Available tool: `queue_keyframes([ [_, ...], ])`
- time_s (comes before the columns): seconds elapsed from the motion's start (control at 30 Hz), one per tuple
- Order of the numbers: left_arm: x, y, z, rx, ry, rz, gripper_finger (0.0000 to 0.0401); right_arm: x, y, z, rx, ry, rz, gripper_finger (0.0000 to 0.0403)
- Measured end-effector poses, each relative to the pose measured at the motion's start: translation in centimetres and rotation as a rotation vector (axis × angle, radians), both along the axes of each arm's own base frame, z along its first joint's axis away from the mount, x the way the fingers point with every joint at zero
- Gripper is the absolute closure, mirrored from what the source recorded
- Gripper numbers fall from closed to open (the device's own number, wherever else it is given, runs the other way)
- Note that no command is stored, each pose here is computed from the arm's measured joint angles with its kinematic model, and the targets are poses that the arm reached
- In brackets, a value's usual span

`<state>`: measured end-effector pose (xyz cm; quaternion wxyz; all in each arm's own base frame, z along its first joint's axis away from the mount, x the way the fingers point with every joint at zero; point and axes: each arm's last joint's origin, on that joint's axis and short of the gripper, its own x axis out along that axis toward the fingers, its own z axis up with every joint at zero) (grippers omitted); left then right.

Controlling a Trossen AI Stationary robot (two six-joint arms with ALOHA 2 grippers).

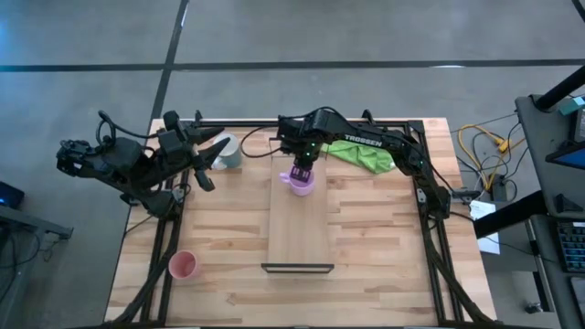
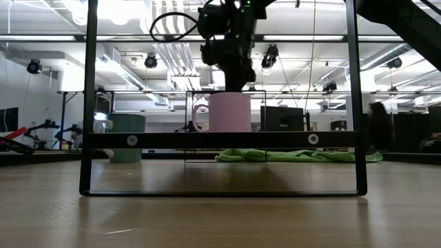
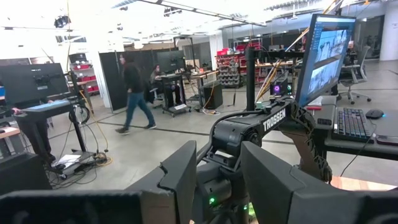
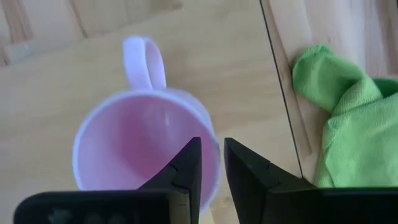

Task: Stack small to large cups/mugs on shelf
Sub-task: Put the pink cup on the shelf

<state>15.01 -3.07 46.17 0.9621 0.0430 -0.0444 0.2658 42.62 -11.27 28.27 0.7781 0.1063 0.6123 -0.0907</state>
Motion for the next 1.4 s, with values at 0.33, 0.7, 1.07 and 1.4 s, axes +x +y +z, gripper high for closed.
queue_keyframes([
  [0.33,0.0,0.0,0.0,0.000,0.000,-0.001,0.0288,1.2,-0.3,0.4,-0.030,-0.129,-0.009,0.0339],
  [0.7,0.0,0.0,0.0,0.000,0.001,0.000,0.0288,0.9,-0.1,0.4,0.062,-0.105,-0.292,0.0338],
  [1.07,0.3,-0.1,-0.2,0.030,0.031,0.002,0.0288,1.8,-0.1,1.2,0.155,-0.244,-0.187,0.0334],
  [1.4,-0.5,0.5,-0.1,0.068,0.088,0.209,0.0288,-1.4,6.2,10.2,0.121,-0.517,0.041,0.0334],
])
